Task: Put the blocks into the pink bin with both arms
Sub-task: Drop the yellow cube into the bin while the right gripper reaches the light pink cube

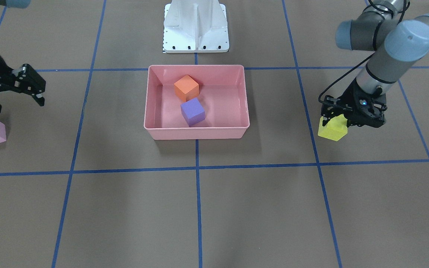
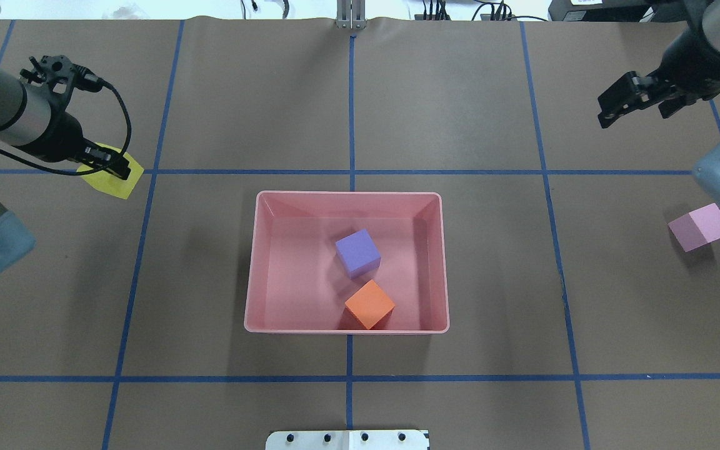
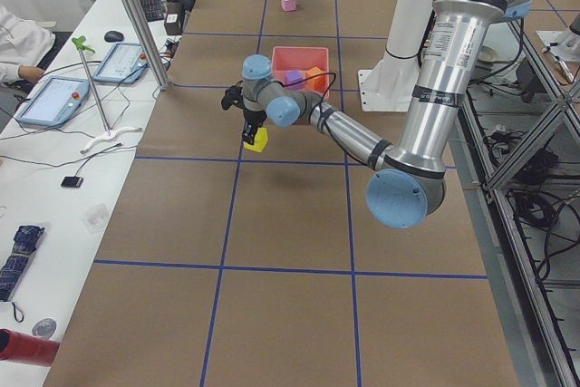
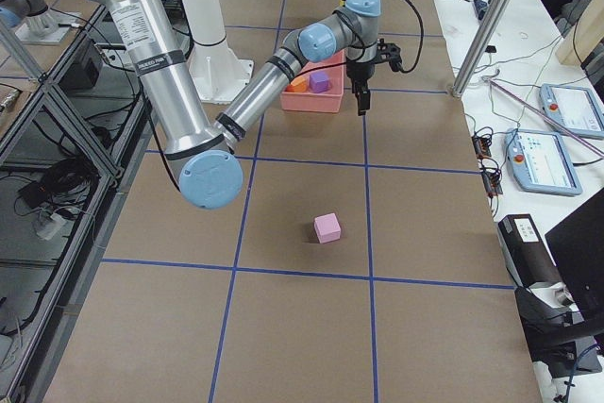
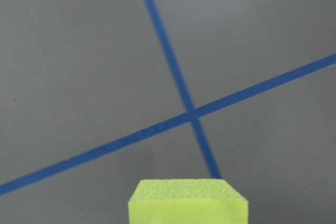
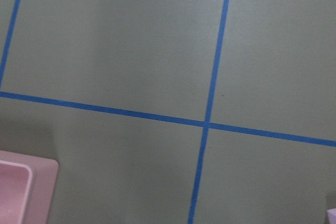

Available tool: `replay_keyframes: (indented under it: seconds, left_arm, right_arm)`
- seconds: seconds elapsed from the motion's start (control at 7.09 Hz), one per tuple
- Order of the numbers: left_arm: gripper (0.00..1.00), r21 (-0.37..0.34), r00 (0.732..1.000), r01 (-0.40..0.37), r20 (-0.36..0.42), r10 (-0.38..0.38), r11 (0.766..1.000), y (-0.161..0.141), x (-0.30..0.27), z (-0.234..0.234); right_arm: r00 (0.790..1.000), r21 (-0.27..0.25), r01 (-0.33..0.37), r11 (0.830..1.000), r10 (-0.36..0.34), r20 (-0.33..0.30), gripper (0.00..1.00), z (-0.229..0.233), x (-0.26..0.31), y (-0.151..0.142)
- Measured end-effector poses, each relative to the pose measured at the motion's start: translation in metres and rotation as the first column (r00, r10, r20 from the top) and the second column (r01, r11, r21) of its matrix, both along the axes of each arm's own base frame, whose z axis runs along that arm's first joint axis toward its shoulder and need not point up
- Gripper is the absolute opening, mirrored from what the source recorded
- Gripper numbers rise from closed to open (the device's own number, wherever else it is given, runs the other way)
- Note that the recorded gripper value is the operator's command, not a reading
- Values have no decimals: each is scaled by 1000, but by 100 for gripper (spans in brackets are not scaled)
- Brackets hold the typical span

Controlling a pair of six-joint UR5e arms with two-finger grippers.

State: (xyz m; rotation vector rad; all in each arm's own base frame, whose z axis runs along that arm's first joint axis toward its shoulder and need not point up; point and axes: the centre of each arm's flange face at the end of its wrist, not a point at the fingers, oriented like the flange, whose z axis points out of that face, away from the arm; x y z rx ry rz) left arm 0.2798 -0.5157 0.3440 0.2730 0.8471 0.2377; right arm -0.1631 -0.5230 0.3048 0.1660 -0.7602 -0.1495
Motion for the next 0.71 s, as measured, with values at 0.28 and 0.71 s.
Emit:
replay_keyframes:
  seconds: [0.28,0.71]
  left_arm:
    - [40,-80,999,32,-39,-36,996,23,34,-113]
    - [100,-132,996,39,-71,-49,990,98,143,-191]
  right_arm:
    - [998,28,56,998,-55,-25,100,61,39,1]
    - [997,96,80,992,-82,12,100,162,67,10]
